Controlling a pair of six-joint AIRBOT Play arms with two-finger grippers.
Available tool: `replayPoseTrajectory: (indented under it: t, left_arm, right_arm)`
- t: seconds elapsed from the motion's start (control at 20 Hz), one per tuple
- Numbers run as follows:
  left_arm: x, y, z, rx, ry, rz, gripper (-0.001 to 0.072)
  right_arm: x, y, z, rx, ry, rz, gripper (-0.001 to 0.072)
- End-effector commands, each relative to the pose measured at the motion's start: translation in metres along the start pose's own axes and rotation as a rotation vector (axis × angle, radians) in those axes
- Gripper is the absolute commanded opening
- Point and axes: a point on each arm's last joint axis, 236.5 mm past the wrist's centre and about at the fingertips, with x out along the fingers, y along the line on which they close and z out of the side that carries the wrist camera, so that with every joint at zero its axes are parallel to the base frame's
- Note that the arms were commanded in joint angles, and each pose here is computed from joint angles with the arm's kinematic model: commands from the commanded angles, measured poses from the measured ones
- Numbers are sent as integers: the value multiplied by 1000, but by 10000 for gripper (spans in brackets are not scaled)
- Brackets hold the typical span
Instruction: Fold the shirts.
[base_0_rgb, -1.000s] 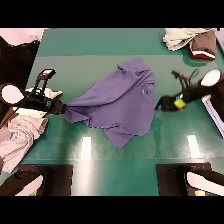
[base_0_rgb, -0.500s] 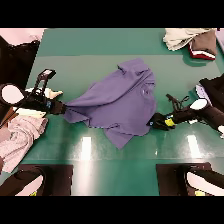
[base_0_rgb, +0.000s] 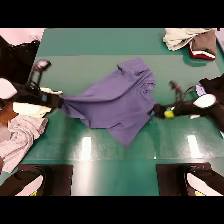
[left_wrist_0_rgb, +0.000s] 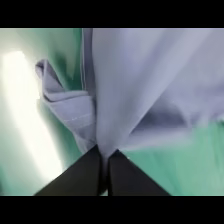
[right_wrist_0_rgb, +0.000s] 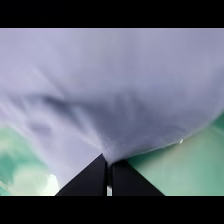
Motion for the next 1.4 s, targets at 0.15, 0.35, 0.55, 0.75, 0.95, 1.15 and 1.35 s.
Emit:
replayPoseTrajectory:
  t: [0.15,0.35,0.55,0.75,0.95,1.15,1.35]
  left_arm:
    - [-192,-36,138,118,-518,37,27]
    - [-350,-76,156,215,-850,49,27]
    - [-437,-117,131,280,-1063,-28,27]
    - [-433,-146,106,320,-1013,-155,27]
    - [-327,-123,101,258,-687,-167,27]
    - [-184,-89,90,137,-335,-193,27]
    - [-47,-54,59,58,-41,-195,27]
  right_arm:
    - [-260,148,118,-357,-741,68,15]
    - [-409,225,93,-559,-1080,-4,15]
    - [-473,253,54,-649,-1224,-179,15]
    - [-494,258,47,-646,-1262,-285,14]
    - [-468,224,75,-523,-1081,-250,14]
    - [-394,145,120,-307,-776,-144,14]
    - [-263,74,152,-199,-414,-159,14]
